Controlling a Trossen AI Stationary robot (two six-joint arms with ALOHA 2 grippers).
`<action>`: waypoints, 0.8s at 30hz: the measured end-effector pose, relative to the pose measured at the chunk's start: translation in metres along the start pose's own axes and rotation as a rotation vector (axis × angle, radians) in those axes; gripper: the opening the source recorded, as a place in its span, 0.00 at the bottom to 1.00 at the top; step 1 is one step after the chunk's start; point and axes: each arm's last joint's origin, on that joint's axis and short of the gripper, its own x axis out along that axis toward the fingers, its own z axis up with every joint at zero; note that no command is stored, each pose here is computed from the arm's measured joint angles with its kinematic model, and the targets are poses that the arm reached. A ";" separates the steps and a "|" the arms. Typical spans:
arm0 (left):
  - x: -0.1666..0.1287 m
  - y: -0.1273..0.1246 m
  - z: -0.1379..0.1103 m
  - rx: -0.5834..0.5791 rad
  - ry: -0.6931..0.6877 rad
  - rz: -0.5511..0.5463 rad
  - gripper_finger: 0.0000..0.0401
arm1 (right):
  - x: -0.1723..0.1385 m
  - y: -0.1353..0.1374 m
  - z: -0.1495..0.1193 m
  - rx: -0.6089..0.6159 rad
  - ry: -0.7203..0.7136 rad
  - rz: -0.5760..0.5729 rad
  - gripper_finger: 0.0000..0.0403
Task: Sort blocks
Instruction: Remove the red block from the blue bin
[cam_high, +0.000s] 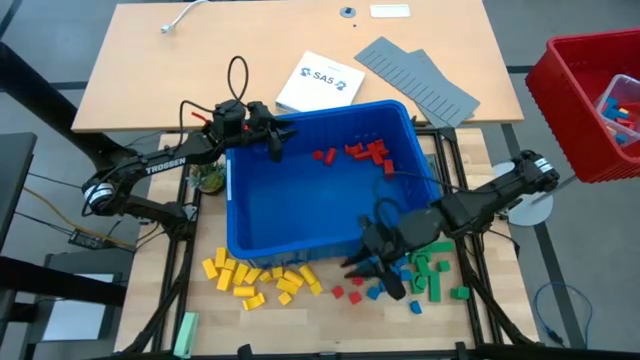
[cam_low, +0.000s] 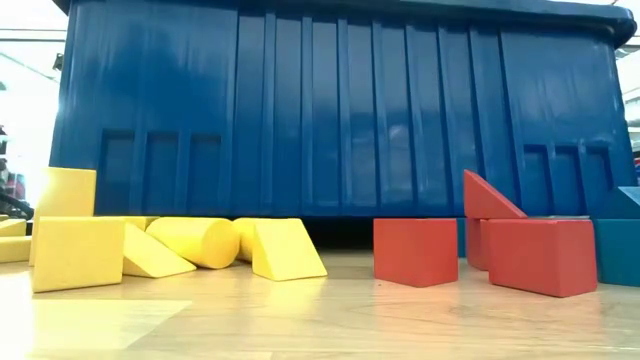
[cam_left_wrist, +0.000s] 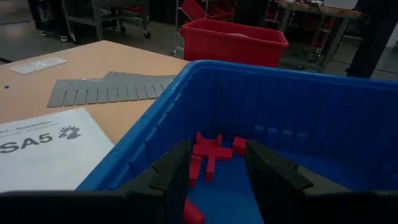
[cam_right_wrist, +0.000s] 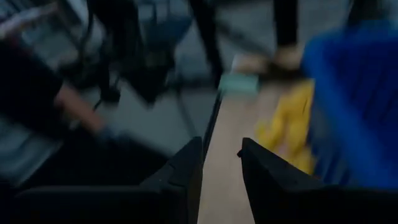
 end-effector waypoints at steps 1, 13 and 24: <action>0.000 0.000 0.000 0.000 0.000 0.000 0.41 | -0.002 0.001 0.005 -0.030 -0.056 -0.012 0.24; 0.000 0.000 0.000 0.000 0.000 0.000 0.41 | -0.017 -0.073 0.051 -0.067 -0.313 -0.211 0.39; 0.000 0.000 0.000 0.000 0.000 0.000 0.41 | -0.060 -0.175 0.068 -0.039 -0.343 -0.602 0.77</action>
